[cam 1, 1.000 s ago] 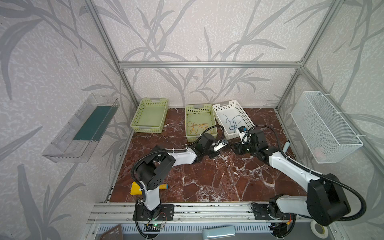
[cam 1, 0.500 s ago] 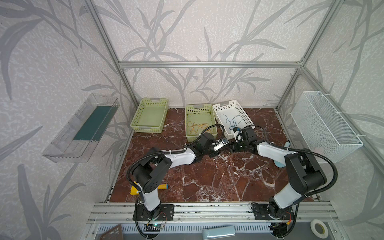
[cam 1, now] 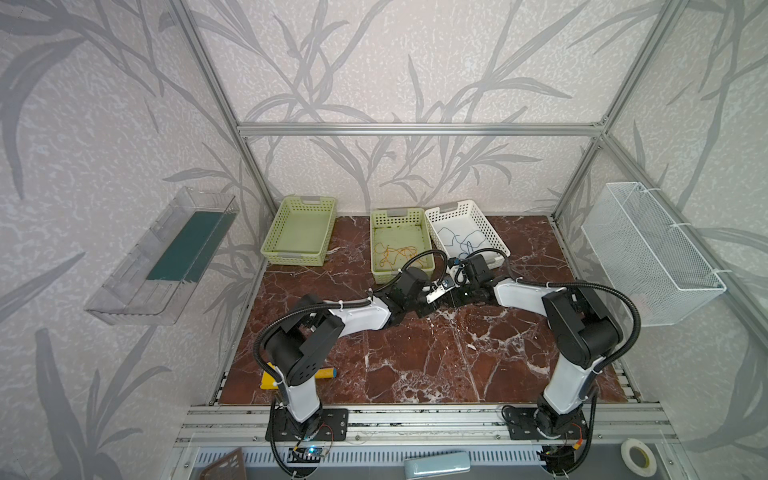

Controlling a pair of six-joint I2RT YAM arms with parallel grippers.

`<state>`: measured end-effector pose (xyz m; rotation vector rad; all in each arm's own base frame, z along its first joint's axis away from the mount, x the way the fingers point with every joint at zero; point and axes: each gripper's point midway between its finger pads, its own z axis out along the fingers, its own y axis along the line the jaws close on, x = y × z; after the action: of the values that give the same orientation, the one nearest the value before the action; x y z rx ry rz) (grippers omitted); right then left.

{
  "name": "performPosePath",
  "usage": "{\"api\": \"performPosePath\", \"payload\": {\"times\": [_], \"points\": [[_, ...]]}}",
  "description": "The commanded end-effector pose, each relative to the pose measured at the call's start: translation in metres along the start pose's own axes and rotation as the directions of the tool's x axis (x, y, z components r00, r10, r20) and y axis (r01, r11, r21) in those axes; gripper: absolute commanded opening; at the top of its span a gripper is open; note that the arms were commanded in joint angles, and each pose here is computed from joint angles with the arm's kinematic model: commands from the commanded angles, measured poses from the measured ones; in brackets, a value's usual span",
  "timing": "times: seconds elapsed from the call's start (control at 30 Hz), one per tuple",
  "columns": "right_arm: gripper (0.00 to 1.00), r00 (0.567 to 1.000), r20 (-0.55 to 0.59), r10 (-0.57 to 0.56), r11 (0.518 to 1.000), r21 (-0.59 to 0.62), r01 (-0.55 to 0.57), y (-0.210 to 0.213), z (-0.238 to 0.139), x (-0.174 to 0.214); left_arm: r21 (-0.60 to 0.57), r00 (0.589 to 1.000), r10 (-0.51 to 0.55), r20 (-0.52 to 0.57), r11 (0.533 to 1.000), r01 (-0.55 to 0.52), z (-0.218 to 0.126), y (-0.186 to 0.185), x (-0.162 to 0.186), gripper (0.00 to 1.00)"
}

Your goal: Untangle the cables

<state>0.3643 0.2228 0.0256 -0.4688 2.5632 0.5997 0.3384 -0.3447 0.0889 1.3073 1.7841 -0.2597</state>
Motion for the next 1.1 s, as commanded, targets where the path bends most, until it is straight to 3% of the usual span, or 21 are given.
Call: {"api": "performPosePath", "payload": {"times": [0.0,0.17,0.23,0.33,0.5,0.63,1.07], "points": [[0.14,1.000,0.003,-0.025,0.999,0.044,0.025,-0.006,-0.002,-0.003,-0.050,1.000,-0.006,0.021,0.999,0.007,-0.016,0.008,-0.011,0.00],[0.02,1.000,0.015,-0.018,0.995,0.102,0.017,-0.025,-0.026,-0.004,-0.183,0.998,-0.056,0.022,0.981,0.060,-0.042,0.031,-0.010,0.00],[0.00,0.995,0.047,0.084,0.992,0.092,-0.088,-0.044,-0.037,-0.001,-0.227,0.998,-0.066,0.018,0.972,0.068,-0.055,0.039,-0.009,0.00],[0.00,0.978,0.119,0.168,0.981,0.073,-0.178,-0.056,-0.063,-0.011,-0.265,0.996,-0.092,0.007,0.960,0.090,-0.072,0.050,-0.006,0.00],[0.00,0.989,0.096,0.113,0.977,0.173,-0.128,-0.073,-0.091,-0.015,-0.348,0.989,-0.145,0.014,0.927,0.140,-0.100,0.073,0.007,0.00],[0.00,0.983,0.111,0.147,0.961,0.219,-0.168,-0.096,-0.111,-0.011,-0.418,0.972,-0.230,0.052,0.879,0.230,-0.127,0.101,0.021,0.00],[0.00,0.969,0.081,0.233,0.918,0.312,-0.247,-0.145,-0.130,0.014,-0.574,0.936,-0.302,0.183,0.740,0.351,-0.207,0.153,0.021,0.00]]}}
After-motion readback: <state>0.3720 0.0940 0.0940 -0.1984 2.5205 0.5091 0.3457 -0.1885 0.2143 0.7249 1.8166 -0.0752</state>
